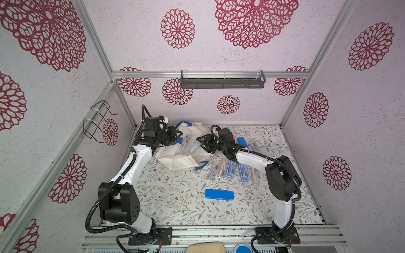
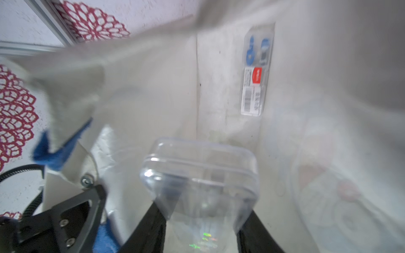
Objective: Take out the compass set from the canvas bag
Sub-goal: Pick up the compass set from the canvas bag, then place the compass set at the center of the board.
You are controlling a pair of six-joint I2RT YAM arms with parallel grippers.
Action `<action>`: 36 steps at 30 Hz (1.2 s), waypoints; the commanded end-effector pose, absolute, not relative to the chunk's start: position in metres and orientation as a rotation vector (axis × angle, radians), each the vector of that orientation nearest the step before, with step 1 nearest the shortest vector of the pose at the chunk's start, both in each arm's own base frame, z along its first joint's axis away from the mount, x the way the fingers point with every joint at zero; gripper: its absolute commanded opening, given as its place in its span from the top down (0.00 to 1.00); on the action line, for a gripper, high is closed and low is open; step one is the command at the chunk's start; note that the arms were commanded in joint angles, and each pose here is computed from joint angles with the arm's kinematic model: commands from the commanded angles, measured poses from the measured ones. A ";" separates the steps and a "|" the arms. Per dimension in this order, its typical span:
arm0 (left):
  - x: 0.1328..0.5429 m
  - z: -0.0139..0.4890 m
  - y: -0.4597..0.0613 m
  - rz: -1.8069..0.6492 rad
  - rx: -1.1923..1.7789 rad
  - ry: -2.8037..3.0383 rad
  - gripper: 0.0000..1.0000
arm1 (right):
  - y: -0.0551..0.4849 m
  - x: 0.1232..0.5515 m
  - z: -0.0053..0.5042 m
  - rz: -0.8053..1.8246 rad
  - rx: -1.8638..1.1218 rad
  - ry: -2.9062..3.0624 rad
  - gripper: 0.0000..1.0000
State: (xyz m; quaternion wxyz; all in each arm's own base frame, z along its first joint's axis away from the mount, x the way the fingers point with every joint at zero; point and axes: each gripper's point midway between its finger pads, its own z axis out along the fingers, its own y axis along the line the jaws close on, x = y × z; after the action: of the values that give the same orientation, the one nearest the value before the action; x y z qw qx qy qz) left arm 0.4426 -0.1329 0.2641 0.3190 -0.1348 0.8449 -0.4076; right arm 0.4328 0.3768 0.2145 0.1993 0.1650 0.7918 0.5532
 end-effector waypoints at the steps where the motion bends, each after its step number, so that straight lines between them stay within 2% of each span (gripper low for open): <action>1: 0.446 0.268 -0.127 -1.080 -0.335 2.208 1.00 | 0.341 0.440 0.258 1.477 0.405 2.113 0.62; 7: 0.449 0.268 -0.107 -1.062 -0.380 2.189 1.00 | 0.284 0.434 0.280 1.363 0.399 2.098 0.62; 17: 0.455 0.263 -0.096 -1.054 -0.405 2.182 1.00 | 0.240 0.358 0.224 1.096 0.209 2.377 0.63; 22: 0.460 0.260 -0.093 -1.040 -0.421 2.184 1.00 | 0.266 0.310 0.176 0.945 0.005 2.591 0.63; 25: 0.463 0.257 -0.090 -1.026 -0.436 2.186 1.00 | 0.301 0.285 0.147 0.966 -0.075 2.684 0.63; 31: 0.465 0.256 -0.080 -0.982 -0.467 2.180 1.00 | 0.364 0.255 0.115 0.958 -0.208 2.803 0.65; 36: 0.465 0.256 -0.072 -0.962 -0.480 2.173 1.00 | 0.389 0.240 0.094 0.946 -0.283 2.896 0.65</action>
State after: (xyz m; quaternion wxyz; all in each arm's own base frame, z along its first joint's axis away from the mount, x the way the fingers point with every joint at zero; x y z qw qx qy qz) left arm 0.4615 -0.0819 0.2511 0.3352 -0.1841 0.8409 -0.3829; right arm 0.2390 0.3789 0.0776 0.0405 -0.0880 0.9499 0.2972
